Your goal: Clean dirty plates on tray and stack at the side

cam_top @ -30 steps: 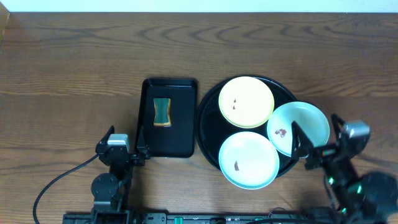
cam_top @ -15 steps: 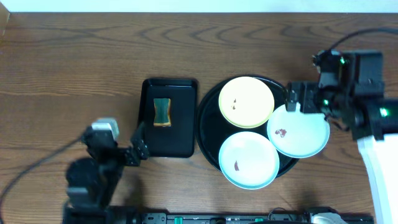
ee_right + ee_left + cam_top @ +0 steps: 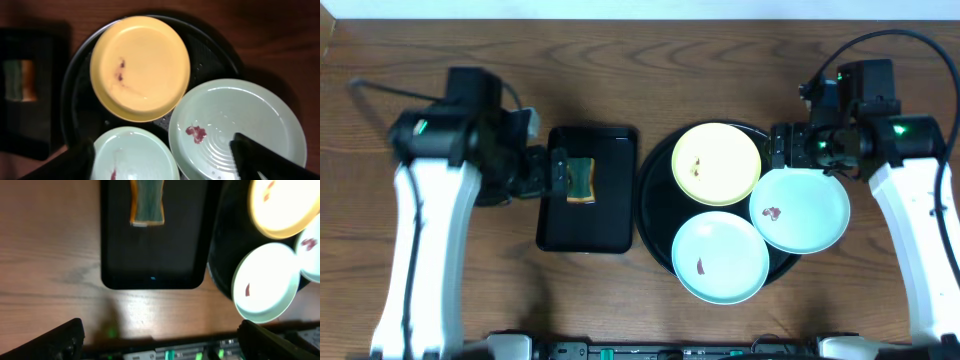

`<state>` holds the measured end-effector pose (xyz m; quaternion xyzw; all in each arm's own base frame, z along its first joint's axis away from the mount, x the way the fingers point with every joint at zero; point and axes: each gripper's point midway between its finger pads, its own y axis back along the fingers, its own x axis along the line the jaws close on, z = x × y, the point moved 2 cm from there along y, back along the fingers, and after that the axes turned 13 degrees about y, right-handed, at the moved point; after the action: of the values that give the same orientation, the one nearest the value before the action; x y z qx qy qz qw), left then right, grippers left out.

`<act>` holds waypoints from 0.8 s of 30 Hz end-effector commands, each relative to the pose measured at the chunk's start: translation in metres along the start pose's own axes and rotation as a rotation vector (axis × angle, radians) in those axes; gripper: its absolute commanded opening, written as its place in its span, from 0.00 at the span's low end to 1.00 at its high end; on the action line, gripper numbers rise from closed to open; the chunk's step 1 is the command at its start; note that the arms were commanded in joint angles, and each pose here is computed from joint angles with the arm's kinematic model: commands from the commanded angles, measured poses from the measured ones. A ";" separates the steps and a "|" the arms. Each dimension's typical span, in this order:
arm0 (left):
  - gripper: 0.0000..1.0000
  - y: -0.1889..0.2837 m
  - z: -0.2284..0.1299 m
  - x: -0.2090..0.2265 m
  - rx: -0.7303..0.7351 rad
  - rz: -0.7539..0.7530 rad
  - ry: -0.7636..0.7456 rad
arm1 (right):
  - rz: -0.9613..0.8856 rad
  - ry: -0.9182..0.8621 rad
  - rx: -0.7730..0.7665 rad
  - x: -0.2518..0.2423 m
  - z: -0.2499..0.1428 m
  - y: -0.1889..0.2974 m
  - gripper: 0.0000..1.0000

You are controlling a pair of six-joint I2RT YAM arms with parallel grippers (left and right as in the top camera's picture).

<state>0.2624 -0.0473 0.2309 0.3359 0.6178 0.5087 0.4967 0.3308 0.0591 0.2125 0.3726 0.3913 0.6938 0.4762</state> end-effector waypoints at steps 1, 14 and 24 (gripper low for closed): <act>0.91 -0.018 0.008 -0.003 0.087 -0.008 0.009 | -0.046 -0.012 0.059 -0.014 -0.003 -0.018 0.73; 0.89 -0.025 0.064 0.021 -0.185 0.218 0.192 | -0.095 0.020 0.237 -0.029 -0.007 -0.124 0.55; 0.65 -0.031 0.070 0.012 -0.208 0.192 0.163 | -0.103 0.020 0.331 -0.038 -0.024 -0.181 0.50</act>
<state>0.3305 -0.0270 0.1931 0.3031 0.5727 0.6304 0.4274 0.3867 0.0615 0.0415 0.4210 0.5137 0.6038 0.4408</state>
